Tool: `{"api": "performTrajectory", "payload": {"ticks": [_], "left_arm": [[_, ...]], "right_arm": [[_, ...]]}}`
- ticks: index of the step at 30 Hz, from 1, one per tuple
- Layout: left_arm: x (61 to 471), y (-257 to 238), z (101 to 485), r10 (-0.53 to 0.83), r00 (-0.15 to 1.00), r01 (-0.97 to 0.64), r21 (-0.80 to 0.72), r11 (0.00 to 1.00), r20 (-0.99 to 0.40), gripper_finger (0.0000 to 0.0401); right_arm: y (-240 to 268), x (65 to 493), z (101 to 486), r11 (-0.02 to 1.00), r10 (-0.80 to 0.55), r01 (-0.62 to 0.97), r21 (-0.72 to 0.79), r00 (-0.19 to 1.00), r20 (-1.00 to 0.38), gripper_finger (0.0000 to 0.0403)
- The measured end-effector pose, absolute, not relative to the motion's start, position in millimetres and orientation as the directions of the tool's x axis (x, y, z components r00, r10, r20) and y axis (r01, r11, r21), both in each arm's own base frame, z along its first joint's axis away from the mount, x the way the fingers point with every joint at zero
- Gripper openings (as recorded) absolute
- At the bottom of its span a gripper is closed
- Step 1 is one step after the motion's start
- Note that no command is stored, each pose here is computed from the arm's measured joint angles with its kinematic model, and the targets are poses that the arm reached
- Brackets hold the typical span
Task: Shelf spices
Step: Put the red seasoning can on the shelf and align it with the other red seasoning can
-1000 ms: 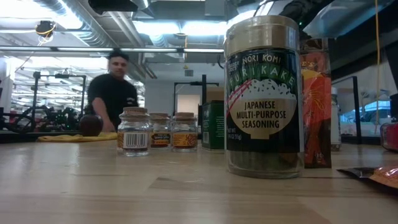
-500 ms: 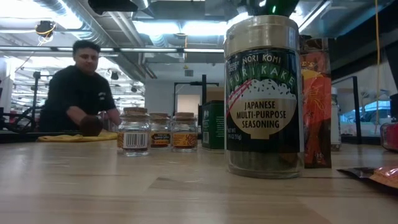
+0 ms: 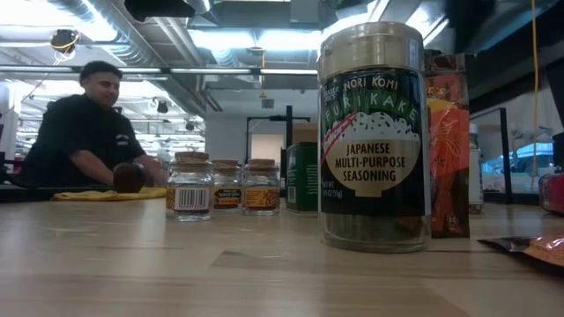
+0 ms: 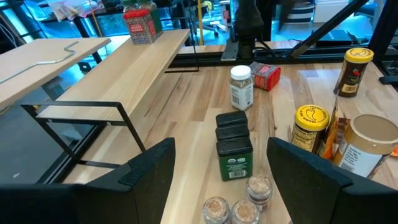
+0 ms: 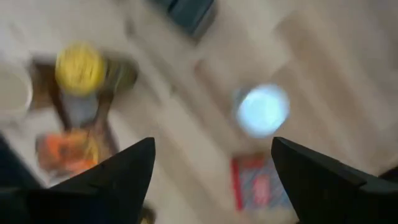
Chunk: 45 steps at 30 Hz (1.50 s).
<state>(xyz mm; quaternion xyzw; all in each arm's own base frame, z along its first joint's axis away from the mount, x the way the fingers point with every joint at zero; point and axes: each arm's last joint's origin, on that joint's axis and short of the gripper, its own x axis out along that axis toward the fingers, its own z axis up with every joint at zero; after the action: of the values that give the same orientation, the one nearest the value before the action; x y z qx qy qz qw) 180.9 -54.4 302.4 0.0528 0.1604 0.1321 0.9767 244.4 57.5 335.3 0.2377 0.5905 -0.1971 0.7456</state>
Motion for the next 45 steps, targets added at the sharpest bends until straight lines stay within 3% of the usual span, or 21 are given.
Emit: {"api": "performTrajectory", "payload": {"ticks": [10, 23, 35, 45], "left_arm": [[181, -54, 302, 0.275, 0.913, -0.241, 0.146, 0.959, -0.301, 0.0249], [181, -54, 302, 0.275, 0.914, -0.241, 0.146, 0.960, -0.300, 0.0249], [181, -54, 302, 0.275, 0.914, -0.241, 0.146, 0.959, -0.300, 0.0249], [181, -54, 302, 0.275, 0.914, -0.240, 0.148, 0.959, -0.300, 0.0249]], "right_arm": [[97, 207, 282, 0.774, -0.128, 0.619, -0.134, -0.054, -0.990, 0.0328], [95, 182, 201, 0.785, -0.168, 0.570, -0.243, -0.182, -0.969, 0.0328], [88, 170, 165, 0.789, -0.194, 0.558, -0.256, -0.170, -0.966, 0.0328], [87, 170, 160, 0.789, -0.209, 0.561, -0.251, -0.140, -0.968, 0.0328]]}}
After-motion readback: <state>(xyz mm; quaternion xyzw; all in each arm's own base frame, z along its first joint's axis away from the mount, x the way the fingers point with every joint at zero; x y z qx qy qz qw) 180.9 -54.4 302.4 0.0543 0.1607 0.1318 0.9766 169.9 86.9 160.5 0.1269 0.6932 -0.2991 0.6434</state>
